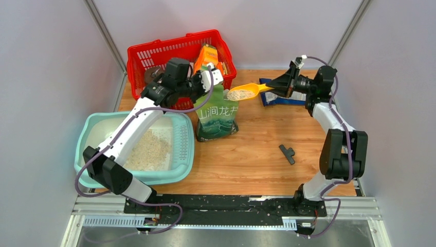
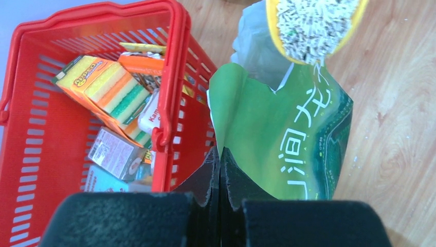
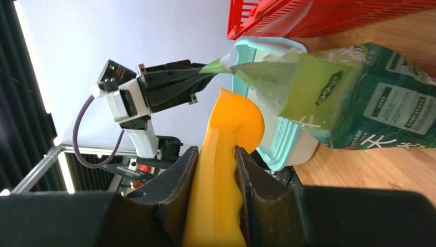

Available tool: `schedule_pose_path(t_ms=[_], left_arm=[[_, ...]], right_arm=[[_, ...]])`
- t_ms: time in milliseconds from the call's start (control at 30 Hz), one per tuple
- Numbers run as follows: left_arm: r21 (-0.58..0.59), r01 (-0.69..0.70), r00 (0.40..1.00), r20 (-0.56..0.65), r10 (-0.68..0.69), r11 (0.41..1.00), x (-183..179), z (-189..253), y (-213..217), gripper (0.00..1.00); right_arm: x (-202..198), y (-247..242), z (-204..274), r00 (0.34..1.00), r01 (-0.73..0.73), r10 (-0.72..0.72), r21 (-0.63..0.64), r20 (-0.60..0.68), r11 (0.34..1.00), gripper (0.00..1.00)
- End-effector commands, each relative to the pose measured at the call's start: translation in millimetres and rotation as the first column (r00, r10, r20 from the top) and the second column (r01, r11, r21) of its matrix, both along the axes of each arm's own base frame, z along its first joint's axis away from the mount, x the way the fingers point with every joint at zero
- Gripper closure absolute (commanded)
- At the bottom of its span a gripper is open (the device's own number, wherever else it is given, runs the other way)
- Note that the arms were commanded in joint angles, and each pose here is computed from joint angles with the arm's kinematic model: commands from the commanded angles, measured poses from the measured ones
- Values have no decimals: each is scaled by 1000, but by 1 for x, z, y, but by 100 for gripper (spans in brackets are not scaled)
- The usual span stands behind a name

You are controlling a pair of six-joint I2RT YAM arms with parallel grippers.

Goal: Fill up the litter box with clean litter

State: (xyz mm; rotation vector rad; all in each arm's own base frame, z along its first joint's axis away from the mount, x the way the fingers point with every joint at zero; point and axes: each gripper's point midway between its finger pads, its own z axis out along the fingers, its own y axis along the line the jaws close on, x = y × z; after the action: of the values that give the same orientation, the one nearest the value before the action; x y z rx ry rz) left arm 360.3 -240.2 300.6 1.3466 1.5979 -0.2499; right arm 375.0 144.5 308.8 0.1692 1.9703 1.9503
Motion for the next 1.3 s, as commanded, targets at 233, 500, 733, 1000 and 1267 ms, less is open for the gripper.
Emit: schedule_pose_path(t_ms=[233,500,733,1000,1267], left_arm=[[-331,-235,936,176,304,914,40,129,27,40],[-473,-389,821,210,530,790,1,189,114,32],[-481,-469,722,275,635,741,-45,196,168,32],[-490,-480,702,284,653,728,-94,185,187,32],[-488,-460,691,328,644,742,-107,185,192,32]], right_arm=[[-35,74,48,976,-184,189,-55,109,981,100],[-41,159,48,923,-363,368,-60,114,930,100],[-55,255,24,825,-551,556,-78,100,831,100],[-60,324,-16,809,-547,574,-194,127,814,100],[-64,346,-23,787,-516,577,-278,219,810,100]])
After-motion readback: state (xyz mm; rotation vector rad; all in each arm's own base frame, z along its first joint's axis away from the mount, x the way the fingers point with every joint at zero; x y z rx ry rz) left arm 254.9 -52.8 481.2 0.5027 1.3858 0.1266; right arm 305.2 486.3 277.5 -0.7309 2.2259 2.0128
